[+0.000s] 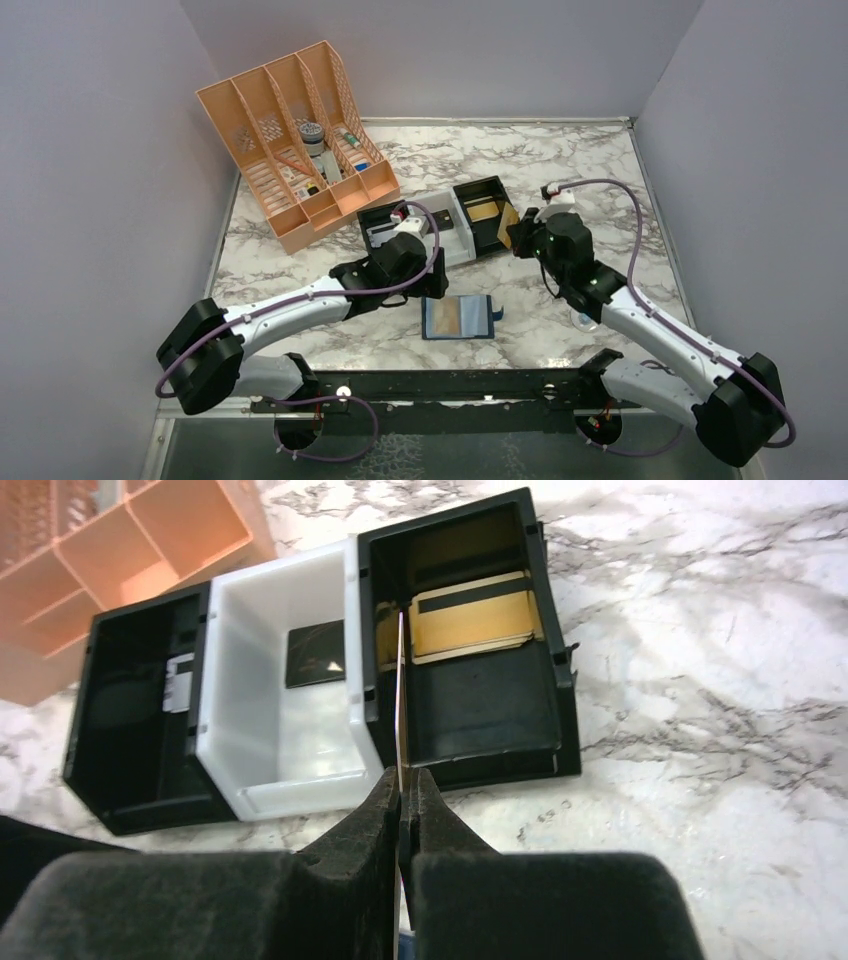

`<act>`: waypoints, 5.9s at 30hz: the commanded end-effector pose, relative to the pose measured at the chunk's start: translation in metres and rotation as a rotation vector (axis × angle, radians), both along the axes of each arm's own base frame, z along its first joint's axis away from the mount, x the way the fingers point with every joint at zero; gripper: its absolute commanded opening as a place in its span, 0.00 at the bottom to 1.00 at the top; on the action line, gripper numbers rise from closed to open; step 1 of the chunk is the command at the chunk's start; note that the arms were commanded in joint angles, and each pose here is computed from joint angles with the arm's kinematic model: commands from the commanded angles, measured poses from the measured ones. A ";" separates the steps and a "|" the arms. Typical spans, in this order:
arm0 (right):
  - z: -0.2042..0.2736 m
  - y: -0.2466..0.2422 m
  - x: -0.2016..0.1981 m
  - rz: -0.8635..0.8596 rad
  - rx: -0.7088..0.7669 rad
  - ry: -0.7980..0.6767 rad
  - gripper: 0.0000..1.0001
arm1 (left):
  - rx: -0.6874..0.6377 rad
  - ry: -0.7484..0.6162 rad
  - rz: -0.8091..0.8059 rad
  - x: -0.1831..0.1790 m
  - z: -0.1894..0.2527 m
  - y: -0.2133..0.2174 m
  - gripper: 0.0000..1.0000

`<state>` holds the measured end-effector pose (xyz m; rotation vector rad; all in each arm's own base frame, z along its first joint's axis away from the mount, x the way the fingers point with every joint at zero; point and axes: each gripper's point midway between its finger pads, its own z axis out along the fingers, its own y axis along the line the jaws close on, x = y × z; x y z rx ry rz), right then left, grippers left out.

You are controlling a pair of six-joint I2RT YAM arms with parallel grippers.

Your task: Take the credit cards out of the card holder

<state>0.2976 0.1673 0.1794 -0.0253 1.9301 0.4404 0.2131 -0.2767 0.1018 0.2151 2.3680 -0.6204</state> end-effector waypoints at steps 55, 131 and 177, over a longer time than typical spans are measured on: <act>-0.036 0.027 0.107 0.299 -0.776 -0.193 0.01 | -0.004 -0.011 0.172 0.003 0.002 0.058 0.99; -0.057 0.035 0.104 0.229 -0.397 -0.021 0.55 | 0.011 -0.035 0.167 0.003 0.008 0.065 0.99; -0.146 0.030 0.101 -0.007 -0.306 0.458 0.26 | 0.019 -0.031 0.170 0.003 0.004 0.068 0.99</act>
